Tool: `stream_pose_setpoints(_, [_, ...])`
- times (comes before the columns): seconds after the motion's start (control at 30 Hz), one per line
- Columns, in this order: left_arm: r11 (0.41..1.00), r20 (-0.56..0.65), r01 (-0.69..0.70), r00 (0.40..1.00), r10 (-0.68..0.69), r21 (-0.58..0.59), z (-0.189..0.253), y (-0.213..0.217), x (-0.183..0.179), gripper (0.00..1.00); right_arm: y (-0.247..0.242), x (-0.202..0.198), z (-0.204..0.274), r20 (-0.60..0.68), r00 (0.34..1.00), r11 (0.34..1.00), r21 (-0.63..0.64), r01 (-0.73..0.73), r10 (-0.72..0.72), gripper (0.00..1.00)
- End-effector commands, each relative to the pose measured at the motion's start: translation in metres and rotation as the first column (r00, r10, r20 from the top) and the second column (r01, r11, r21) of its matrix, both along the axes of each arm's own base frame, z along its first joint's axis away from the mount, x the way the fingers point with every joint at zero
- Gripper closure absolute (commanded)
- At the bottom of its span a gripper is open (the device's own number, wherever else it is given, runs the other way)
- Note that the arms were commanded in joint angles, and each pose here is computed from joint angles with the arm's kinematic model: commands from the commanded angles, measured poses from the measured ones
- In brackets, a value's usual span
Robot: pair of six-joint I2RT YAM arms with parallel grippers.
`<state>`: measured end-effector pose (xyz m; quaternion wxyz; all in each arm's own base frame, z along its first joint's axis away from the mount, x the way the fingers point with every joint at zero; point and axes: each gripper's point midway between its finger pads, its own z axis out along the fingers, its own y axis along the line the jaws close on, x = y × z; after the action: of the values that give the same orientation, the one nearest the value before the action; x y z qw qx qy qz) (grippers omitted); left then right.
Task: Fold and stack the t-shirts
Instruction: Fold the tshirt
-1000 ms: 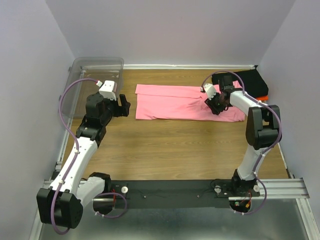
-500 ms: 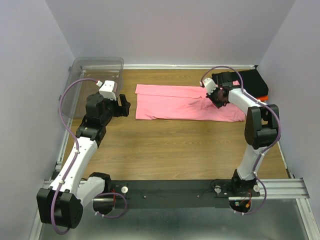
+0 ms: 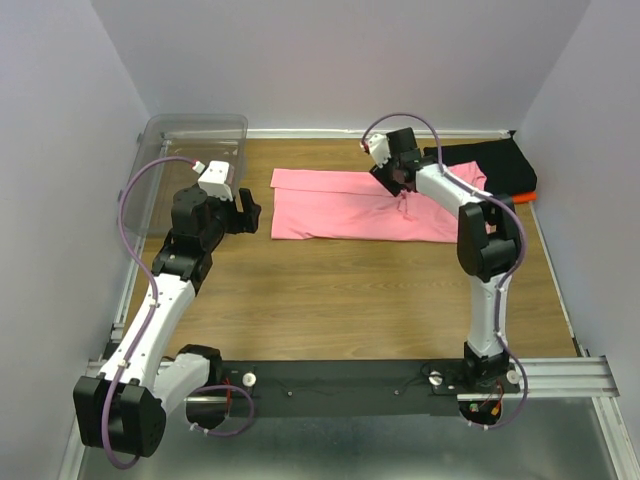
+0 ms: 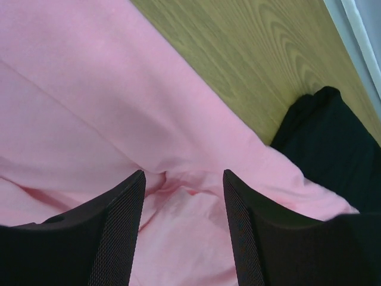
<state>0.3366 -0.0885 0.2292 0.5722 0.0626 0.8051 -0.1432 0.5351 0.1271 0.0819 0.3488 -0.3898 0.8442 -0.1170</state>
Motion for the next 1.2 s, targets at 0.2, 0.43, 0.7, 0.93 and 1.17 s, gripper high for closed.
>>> stream_pose_setpoints(0.2, [0.998, 0.007, 0.048, 0.999, -0.048, -0.041, 0.0, -0.009, 0.0, 0.15, -0.051, -0.028, 0.081, 0.076, 0.984, 0.913, 0.389, 0.122, -0.164, 0.54])
stream_pose_setpoints(0.43, [0.954, -0.296, 0.061, 0.943, -0.151, -0.293, -0.072, -0.045, -0.022, 0.24, -0.12, -0.114, 0.072, -0.082, 0.954, 0.756, 0.593, 0.279, -0.288, 0.45])
stream_pose_setpoints(0.7, [0.909, -0.314, -0.067, 0.947, -0.072, -0.411, -0.089, -0.057, -0.041, 0.25, -0.037, -0.215, 0.045, -0.152, 0.929, 0.704, 0.696, -0.143, 0.338, 0.34])
stream_pose_setpoints(0.93, [0.936, 0.081, -0.113, 0.986, 0.148, -0.333, 0.034, -0.002, -0.056, 0.24, 0.119, -0.217, 0.027, 0.01, 0.774, 0.755, 0.213, -0.62, 0.633, 0.18])
stream_pose_setpoints(1.17, [0.917, 0.257, -0.164, 0.928, 0.268, -0.363, 0.092, 0.034, -0.101, 0.2, 0.241, -0.163, -0.001, 0.094, 0.806, 0.811, -0.034, -0.584, 0.584, 0.19])
